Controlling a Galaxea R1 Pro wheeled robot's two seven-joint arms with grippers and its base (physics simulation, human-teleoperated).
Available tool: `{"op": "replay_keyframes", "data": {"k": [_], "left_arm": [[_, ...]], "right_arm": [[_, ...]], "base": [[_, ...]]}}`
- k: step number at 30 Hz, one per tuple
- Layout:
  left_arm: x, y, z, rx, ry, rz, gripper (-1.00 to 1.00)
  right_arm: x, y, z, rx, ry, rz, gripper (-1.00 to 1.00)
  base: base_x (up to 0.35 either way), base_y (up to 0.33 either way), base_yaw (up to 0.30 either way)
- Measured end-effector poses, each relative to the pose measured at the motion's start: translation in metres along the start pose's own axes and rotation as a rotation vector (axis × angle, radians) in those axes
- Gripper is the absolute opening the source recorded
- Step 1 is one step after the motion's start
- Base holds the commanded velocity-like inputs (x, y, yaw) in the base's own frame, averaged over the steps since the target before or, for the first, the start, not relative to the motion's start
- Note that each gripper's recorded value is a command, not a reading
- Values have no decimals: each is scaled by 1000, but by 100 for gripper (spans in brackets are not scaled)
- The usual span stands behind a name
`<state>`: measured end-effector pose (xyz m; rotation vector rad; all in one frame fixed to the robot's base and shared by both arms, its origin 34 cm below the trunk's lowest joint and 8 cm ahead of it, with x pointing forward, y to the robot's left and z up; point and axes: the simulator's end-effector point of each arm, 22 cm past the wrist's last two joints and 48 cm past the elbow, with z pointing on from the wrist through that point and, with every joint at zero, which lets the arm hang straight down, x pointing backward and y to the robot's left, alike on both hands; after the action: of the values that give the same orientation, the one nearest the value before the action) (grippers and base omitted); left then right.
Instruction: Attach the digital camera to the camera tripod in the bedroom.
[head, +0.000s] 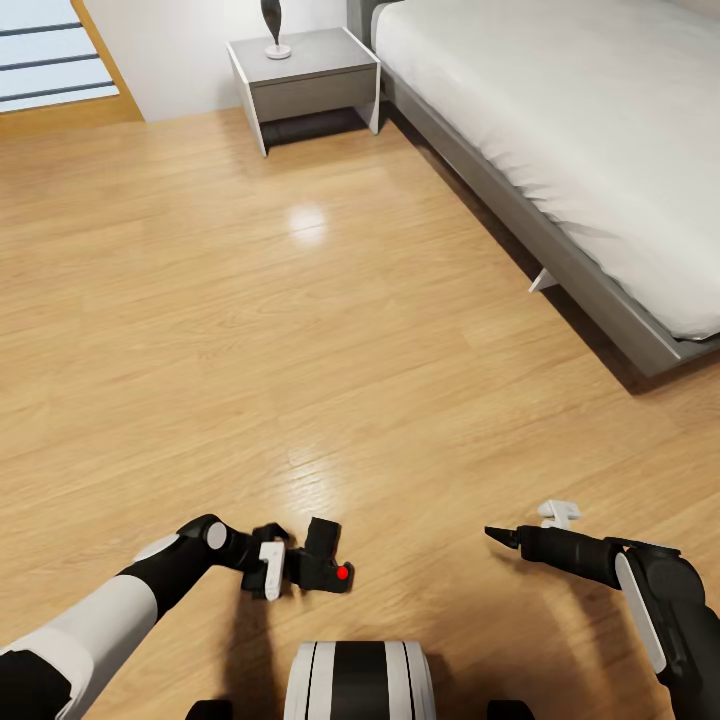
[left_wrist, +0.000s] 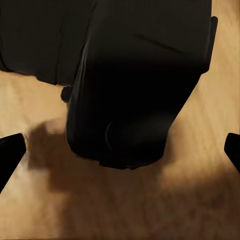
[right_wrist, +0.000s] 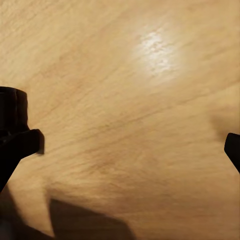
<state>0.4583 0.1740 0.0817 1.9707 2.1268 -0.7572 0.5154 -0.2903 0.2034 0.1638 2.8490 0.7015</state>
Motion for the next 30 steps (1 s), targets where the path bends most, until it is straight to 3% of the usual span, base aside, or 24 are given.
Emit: {"op": "replay_keyframes", "data": {"k": [3, 12, 30], "left_arm": [[2, 3, 0, -16, 12, 13, 100], [5, 6, 8, -27, 91, 125, 100], [-1, 3, 14, -17, 104, 158, 100]], "right_arm": [[0, 0, 0, 0, 0, 0, 100], [0, 0, 0, 0, 0, 0, 100], [0, 0, 0, 0, 0, 0, 100]], "base": [[0, 0, 0], [0, 0, 0], [0, 0, 0]]}}
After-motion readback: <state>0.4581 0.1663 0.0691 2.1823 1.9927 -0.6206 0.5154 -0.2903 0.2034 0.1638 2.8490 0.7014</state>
